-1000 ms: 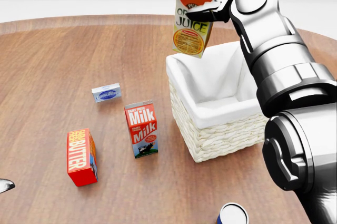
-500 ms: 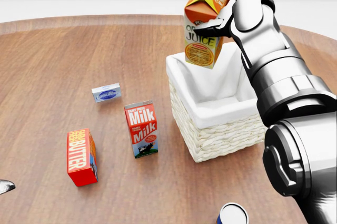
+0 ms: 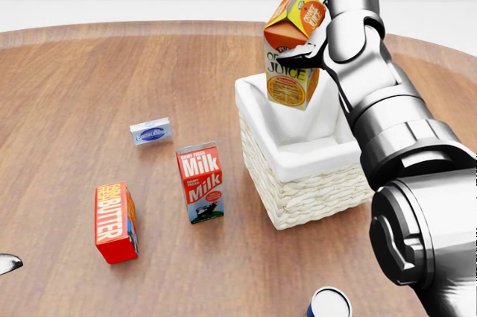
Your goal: Pick up the orange juice, and put it in the basket.
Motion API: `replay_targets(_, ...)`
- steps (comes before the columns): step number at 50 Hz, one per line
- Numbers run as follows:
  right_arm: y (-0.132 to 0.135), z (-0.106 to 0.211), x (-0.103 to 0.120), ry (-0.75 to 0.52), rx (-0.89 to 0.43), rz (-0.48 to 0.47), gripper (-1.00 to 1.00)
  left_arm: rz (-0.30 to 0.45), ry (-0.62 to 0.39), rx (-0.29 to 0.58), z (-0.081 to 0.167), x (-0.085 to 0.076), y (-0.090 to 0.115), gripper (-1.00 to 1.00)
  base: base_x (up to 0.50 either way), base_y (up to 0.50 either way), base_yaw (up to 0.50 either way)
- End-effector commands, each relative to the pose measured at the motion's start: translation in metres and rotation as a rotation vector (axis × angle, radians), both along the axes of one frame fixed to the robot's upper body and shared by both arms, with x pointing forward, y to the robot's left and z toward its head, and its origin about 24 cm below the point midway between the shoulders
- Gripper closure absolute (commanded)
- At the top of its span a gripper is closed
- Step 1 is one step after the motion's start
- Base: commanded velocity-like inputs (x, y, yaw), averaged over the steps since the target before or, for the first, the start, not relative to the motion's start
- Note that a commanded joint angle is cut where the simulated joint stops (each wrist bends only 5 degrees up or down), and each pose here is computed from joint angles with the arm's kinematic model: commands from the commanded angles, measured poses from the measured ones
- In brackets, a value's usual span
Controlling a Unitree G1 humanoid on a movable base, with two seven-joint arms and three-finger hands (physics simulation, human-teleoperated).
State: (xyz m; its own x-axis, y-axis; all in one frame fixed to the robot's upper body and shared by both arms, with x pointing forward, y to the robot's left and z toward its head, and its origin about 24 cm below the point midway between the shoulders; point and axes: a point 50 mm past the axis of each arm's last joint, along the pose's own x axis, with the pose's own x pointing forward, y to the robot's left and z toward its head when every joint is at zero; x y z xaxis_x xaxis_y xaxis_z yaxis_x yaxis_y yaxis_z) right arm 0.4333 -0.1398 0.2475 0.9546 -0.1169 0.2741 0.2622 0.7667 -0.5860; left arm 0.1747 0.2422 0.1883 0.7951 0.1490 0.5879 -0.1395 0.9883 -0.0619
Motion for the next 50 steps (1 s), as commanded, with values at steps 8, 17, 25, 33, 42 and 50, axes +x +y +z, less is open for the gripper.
replay_targets(8, -0.002, -0.008, -0.001, -0.014, 0.015, -0.039, 1.0, 0.0, 0.001, -0.001, 0.0, 0.0, 0.0, -1.0, 0.0, 0.0, 0.0)
replay_targets(17, -0.004, -0.009, -0.001, -0.02, 0.01, -0.057, 1.0, 0.0, 0.001, -0.001, 0.0, 0.0, 0.0, -1.0, 0.0, 0.0, 0.0)
replay_targets(25, -0.004, -0.009, -0.002, -0.033, -0.01, -0.072, 1.0, 0.0, 0.001, -0.001, 0.0, 0.0, 0.0, -1.0, 0.0, 0.0, 0.0)
replay_targets(33, -0.006, -0.012, -0.002, -0.029, -0.018, -0.081, 1.0, 0.0, 0.001, 0.0, 0.0, 0.0, 0.0, -1.0, 0.0, 0.0, 0.0)
replay_targets(42, -0.008, -0.022, -0.003, -0.015, -0.024, -0.097, 1.0, -0.001, -0.003, -0.001, 0.0, 0.001, 0.0, -1.0, 0.0, 0.0, 0.0)
replay_targets(50, -0.006, -0.031, -0.003, -0.008, -0.023, -0.108, 1.0, -0.002, -0.002, -0.001, 0.001, 0.0, 0.0, -1.0, 0.0, 0.0, 0.0)
